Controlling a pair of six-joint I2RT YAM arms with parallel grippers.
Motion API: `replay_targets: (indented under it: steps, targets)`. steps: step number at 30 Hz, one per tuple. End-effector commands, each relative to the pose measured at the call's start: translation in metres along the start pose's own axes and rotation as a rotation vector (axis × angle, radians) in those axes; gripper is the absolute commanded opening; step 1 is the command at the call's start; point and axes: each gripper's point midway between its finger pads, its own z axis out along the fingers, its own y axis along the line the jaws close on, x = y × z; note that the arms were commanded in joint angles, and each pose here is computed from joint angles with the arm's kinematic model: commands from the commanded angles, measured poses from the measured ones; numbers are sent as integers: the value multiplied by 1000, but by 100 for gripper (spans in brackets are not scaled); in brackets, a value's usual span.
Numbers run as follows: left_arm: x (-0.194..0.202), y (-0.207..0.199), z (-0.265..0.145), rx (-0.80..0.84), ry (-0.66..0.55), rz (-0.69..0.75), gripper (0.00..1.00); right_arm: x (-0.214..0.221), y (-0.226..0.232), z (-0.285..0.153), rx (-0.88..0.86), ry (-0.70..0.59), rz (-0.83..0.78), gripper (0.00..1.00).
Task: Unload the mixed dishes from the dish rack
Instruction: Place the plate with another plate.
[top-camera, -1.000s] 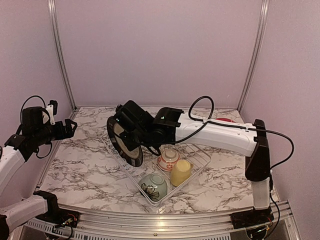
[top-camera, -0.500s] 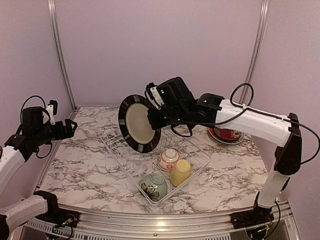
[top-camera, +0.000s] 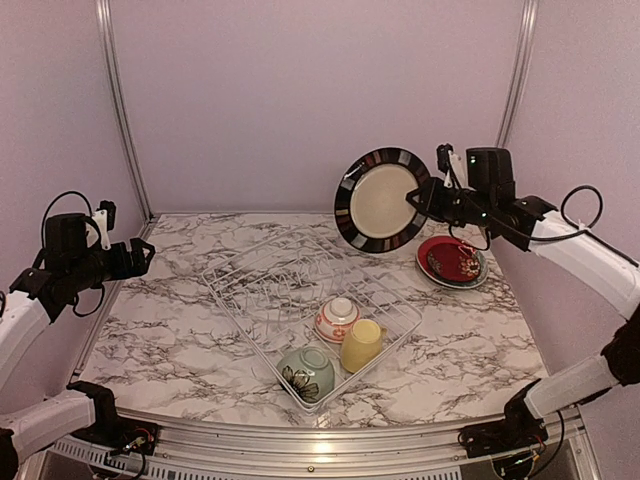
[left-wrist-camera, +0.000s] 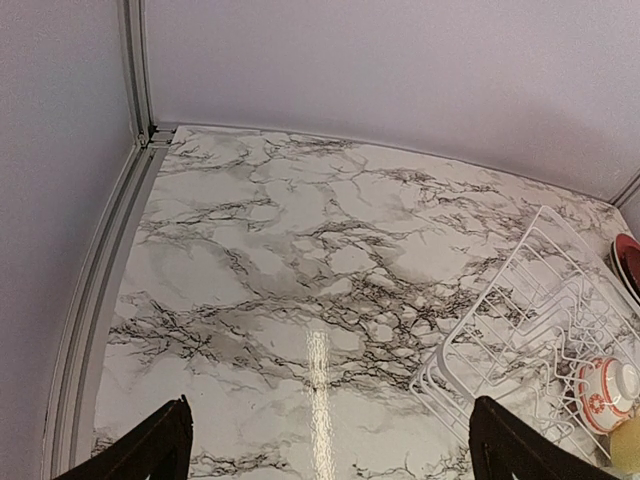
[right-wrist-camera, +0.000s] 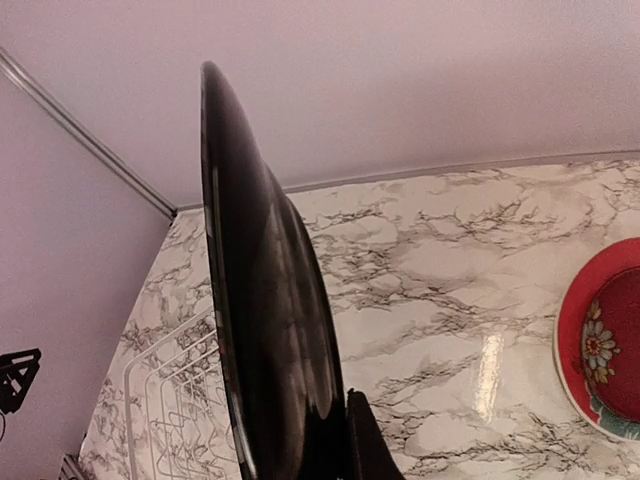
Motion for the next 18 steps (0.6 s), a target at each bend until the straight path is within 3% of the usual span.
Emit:
replay_targets:
  steps: [1,10,18]
  targets:
    - [0,1,-1,-5,5,11,99,-78,-17,-62,-52,-293,97,0]
    - [-1,1,-3,-5,-4,11,99,-92,-143,-116,136,-439,249,0]
    - [-2,-1,-3,2,-5,10,99,-88,-206,-106,186,-456,334,0]
